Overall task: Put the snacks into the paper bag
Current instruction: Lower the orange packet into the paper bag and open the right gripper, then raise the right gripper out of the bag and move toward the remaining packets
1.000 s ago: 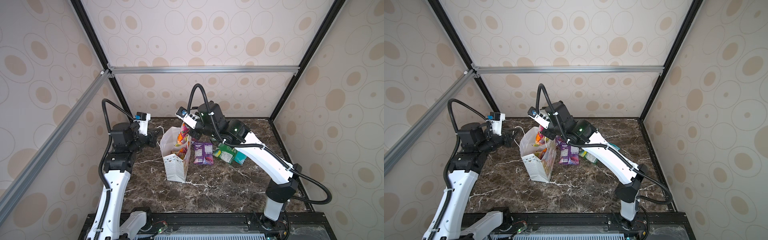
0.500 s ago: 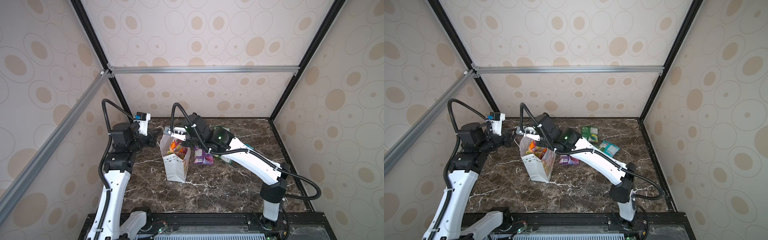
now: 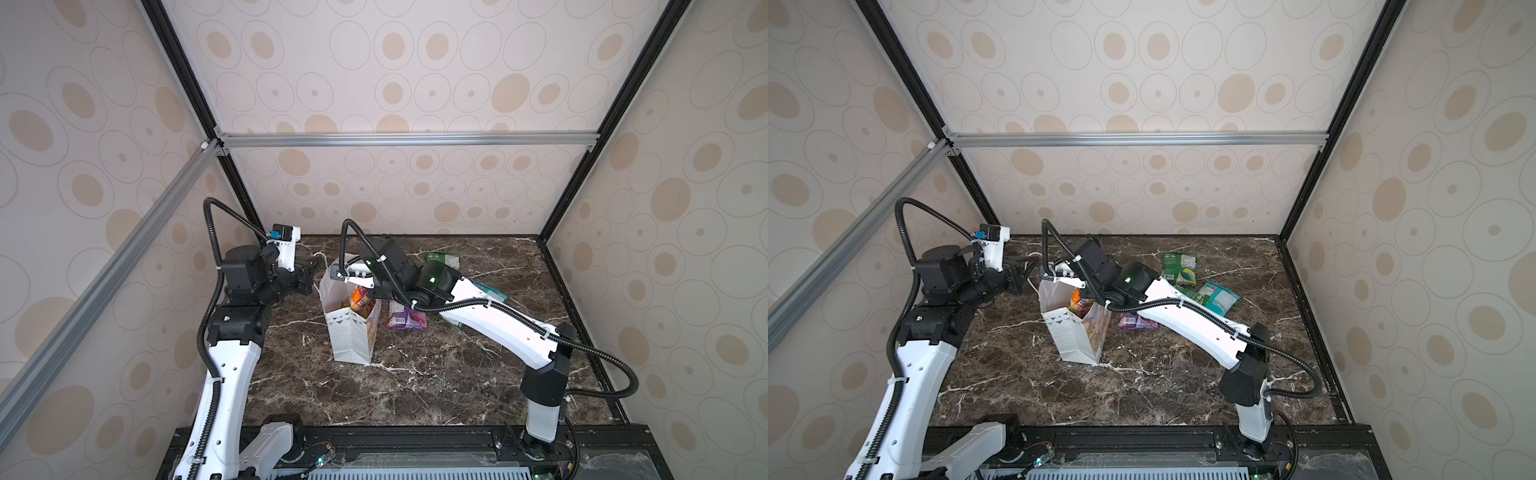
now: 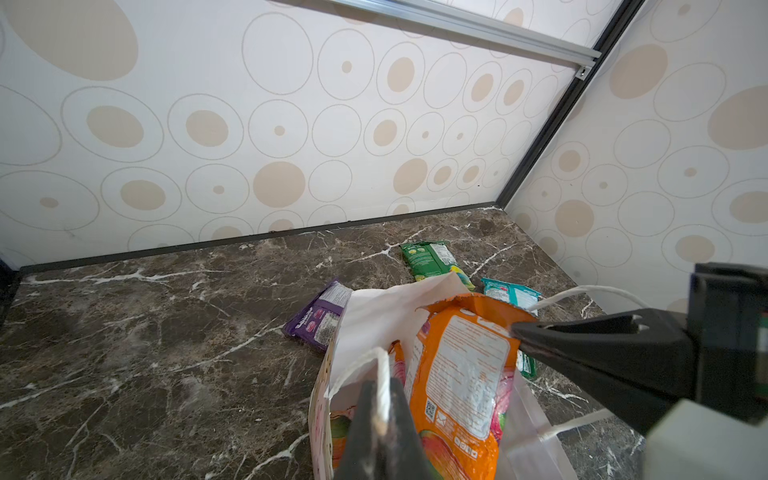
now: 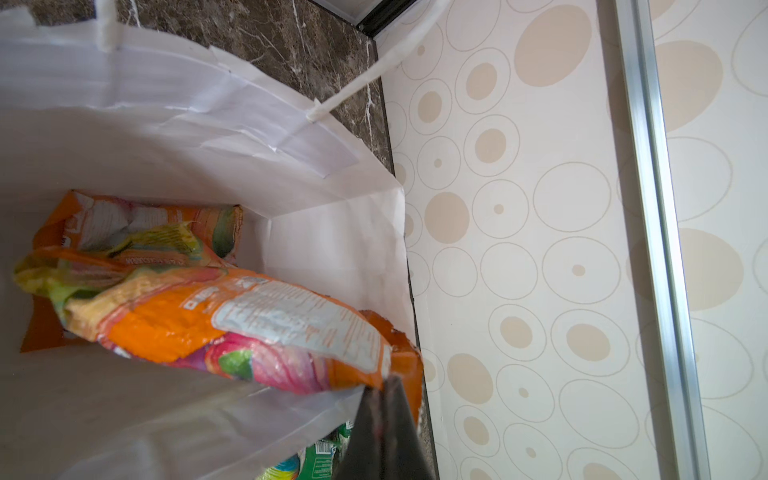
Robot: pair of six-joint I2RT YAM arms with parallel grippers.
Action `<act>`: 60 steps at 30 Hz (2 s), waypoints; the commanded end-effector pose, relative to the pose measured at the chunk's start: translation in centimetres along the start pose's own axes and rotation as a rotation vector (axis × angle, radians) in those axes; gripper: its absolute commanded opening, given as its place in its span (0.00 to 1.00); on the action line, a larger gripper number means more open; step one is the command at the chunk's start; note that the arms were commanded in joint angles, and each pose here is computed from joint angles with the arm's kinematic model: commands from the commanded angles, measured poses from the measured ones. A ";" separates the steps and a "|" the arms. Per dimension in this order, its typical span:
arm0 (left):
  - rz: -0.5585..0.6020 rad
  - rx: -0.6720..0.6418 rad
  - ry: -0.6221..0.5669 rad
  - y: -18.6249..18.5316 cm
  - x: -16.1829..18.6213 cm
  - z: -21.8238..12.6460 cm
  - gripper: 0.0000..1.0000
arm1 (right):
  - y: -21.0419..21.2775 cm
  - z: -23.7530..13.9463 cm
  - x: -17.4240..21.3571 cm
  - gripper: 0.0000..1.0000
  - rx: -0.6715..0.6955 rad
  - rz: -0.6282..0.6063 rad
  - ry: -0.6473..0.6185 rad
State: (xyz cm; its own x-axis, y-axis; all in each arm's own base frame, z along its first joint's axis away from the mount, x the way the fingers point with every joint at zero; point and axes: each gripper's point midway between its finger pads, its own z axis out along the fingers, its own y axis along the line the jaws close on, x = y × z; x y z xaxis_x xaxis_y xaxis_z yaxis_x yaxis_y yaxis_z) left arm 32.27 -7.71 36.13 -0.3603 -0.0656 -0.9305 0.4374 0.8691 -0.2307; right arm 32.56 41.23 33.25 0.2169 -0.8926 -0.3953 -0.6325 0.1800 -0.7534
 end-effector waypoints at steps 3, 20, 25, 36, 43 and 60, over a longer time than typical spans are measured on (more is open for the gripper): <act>0.047 -0.002 -0.047 -0.3 -1.3 -0.8 0.00 | -3.1 -2.5 -0.7 0.00 0.096 0.015 -0.044; 0.045 -0.004 -0.047 -0.3 -1.3 -0.8 0.00 | -3.1 -3.3 -0.4 0.24 0.086 0.023 -0.047; 0.047 -0.006 -0.049 -0.2 -1.3 -0.8 0.00 | -3.5 -4.0 -0.8 0.25 0.082 0.054 -0.075; 0.043 -0.026 -0.052 0.2 -1.2 -0.7 0.00 | -6.3 -9.6 -1.8 0.29 0.066 0.354 -0.222; 0.031 -0.057 -0.055 0.8 -1.1 -0.5 0.00 | -7.0 -14.6 1.7 0.39 0.082 0.641 -0.257; 0.016 -0.186 -0.061 3.6 -0.6 0.0 0.00 | 3.6 -15.6 18.3 0.50 0.098 1.177 0.003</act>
State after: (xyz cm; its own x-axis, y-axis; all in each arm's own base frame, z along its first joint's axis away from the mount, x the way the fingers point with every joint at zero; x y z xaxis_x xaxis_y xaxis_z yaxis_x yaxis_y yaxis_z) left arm 33.64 -5.59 35.16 -0.3378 -0.0769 -0.9381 0.3229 0.9267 -0.1922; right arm 22.39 20.20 34.23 -0.3587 -0.2633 -0.8955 -0.4717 0.8790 -0.0695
